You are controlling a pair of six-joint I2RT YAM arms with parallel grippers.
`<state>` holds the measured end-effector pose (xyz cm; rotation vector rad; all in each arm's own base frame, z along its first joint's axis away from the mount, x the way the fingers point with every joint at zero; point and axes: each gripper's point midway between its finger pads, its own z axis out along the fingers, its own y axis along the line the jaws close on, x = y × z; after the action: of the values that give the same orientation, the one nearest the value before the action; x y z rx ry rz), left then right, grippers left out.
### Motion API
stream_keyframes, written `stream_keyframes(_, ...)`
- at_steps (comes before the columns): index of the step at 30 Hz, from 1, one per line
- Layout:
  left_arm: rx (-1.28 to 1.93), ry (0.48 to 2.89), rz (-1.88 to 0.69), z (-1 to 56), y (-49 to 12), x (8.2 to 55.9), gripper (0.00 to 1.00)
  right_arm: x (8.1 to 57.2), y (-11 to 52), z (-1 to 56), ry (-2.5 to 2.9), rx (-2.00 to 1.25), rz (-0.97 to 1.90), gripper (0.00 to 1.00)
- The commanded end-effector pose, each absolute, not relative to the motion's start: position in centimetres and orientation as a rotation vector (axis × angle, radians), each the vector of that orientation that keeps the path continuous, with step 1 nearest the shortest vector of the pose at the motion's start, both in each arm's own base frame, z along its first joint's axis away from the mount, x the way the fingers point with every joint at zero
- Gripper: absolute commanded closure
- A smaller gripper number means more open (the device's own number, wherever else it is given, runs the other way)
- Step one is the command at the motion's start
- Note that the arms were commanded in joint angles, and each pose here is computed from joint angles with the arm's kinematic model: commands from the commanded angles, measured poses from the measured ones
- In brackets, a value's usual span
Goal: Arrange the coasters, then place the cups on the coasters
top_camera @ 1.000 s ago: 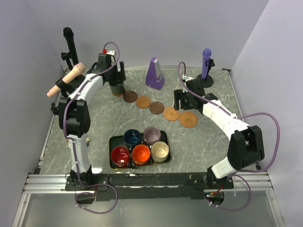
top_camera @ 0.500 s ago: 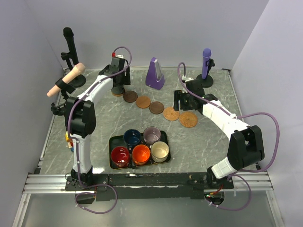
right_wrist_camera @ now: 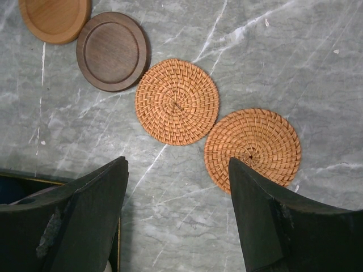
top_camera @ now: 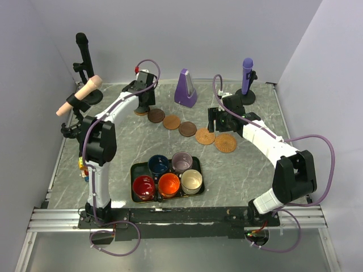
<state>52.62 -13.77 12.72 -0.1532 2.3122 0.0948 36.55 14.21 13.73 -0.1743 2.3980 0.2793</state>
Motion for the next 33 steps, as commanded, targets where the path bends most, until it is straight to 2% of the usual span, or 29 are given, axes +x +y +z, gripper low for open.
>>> stream_keyframes(1, -0.183, 2.306, 0.139, 12.4, -13.3, 52.6, 0.39, 36.9, 14.8, 15.5, 2.331, -0.173, 0.31, 0.22)
stream_keyframes(12, -0.203, 2.249, 0.169, 12.7, -14.5, 51.8, 0.56, 37.0, 14.9, 15.5, 2.332, -0.179, 0.313, 0.22)
stream_keyframes(33, -0.22, 2.281, 0.21, 10.6, -14.2, 52.2, 0.59, 37.1, 15.0, 15.4, 2.337, -0.182, 0.313, 0.22)
